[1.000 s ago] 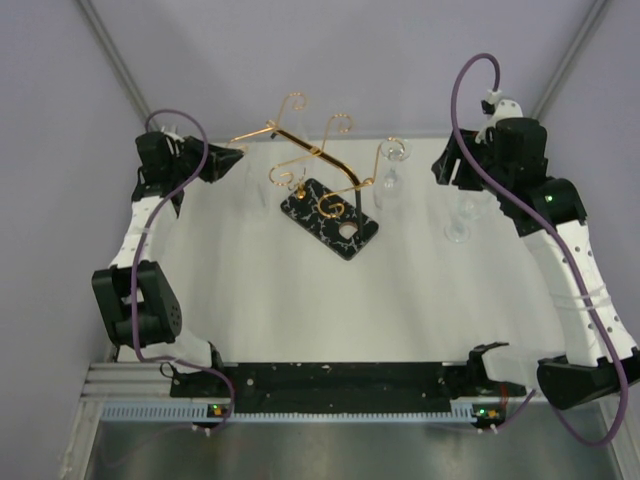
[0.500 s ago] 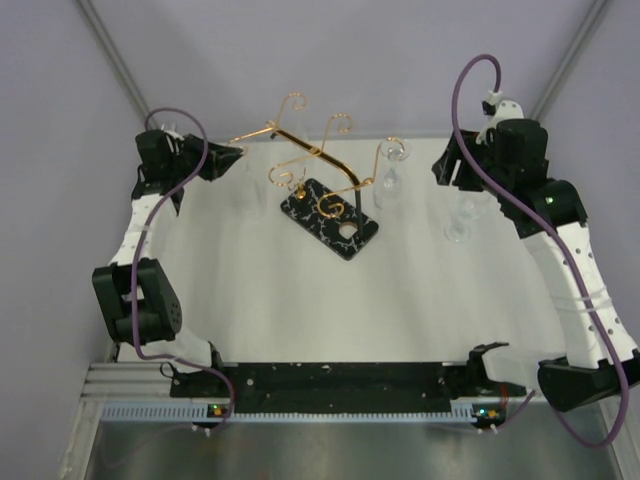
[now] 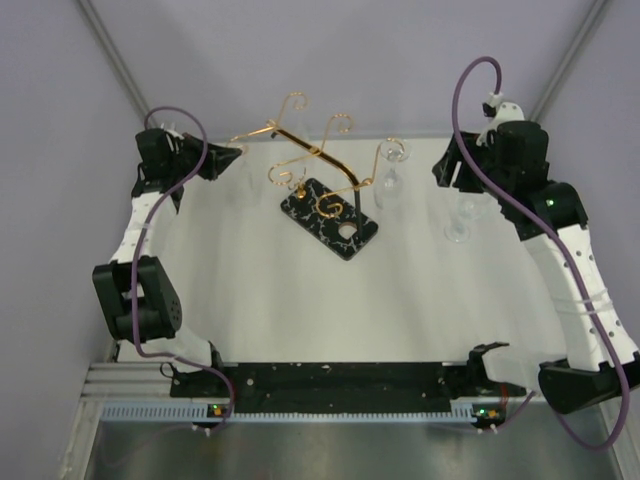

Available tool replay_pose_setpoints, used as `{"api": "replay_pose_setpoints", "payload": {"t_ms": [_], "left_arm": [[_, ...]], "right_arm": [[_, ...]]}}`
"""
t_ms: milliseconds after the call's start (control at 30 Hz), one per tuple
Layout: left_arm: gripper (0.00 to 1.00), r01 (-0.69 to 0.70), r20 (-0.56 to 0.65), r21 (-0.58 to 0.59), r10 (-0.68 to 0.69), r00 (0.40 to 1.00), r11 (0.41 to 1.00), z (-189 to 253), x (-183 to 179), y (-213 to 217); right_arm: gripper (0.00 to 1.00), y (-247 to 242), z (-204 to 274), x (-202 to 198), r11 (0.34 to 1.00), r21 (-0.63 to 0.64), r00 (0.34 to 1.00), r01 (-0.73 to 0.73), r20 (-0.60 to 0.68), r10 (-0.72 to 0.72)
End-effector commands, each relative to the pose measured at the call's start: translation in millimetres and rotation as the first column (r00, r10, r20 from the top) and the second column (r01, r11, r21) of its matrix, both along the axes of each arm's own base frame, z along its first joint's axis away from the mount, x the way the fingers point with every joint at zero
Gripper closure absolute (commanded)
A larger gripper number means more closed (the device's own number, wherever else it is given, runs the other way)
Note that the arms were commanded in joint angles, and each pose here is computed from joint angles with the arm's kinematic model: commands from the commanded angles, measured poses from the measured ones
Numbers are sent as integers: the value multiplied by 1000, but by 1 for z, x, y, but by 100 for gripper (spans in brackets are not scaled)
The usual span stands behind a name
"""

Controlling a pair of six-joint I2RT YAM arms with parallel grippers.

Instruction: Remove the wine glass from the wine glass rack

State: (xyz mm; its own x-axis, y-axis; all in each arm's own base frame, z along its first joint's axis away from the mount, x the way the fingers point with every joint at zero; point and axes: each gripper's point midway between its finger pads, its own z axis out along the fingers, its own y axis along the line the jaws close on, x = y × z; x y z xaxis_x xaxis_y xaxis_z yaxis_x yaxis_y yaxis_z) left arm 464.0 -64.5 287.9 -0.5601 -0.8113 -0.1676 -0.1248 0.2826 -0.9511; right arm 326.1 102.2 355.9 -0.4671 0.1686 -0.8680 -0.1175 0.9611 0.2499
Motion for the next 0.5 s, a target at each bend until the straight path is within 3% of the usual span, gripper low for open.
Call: {"api": "replay_pose_setpoints", "payload": {"t_ms": [0,467], "left_arm": [[100,-7,71,50,4,997,999,22,4,6],[100,16,81,89,-23,996,996,27,-19,12]], "right_arm": [[38,4,16,-4,1000,24,998,-15,59,14],[38,6,15,-4,999,33,998,-18,57,16]]}}
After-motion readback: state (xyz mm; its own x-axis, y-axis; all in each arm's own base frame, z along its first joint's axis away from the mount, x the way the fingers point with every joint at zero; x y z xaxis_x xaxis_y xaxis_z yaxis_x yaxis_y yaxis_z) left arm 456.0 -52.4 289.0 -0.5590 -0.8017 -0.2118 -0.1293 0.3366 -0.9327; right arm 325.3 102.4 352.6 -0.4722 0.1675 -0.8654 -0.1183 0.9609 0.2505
